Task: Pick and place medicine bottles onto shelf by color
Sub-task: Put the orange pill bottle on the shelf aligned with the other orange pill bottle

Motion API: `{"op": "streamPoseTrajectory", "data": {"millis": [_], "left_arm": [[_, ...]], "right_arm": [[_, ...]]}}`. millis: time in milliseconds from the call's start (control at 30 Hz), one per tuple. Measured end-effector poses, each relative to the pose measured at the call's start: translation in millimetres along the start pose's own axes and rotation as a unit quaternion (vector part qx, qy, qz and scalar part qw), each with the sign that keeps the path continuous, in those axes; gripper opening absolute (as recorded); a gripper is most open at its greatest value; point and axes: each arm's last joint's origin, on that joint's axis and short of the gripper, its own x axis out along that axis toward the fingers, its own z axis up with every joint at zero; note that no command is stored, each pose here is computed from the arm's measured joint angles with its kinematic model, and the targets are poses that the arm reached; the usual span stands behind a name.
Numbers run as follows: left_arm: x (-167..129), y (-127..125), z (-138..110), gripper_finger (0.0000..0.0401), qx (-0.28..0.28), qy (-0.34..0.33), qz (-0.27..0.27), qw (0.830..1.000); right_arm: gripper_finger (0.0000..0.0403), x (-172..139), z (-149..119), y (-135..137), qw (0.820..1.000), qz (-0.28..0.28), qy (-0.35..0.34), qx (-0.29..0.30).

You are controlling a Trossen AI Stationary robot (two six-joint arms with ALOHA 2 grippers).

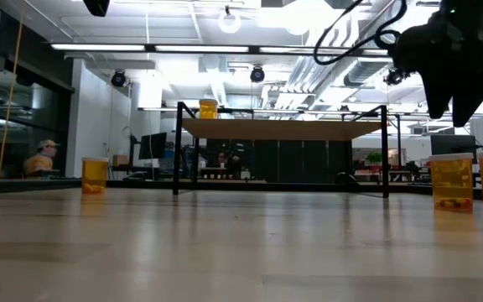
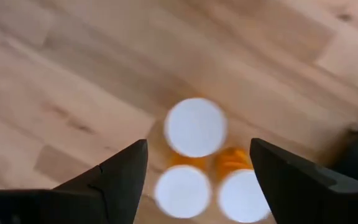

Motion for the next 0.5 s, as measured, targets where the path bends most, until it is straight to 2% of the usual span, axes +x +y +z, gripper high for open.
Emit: {"op": "streamPoseTrajectory", "data": {"millis": [167,500], "left_arm": [[0.1,0.0,0.0,0.0,0.0,0.0,0.0,1.0],[0.0,0.2,-1.1,0.0,0.002,0.005,0.001,1.0]], "right_arm": [[0.0275,3.0,0.9,7.5,0.999,0.027,0.014,-0.02],[0.0278,3.0,1.0,6.9,0.999,0.023,0.011,-0.027]]}}
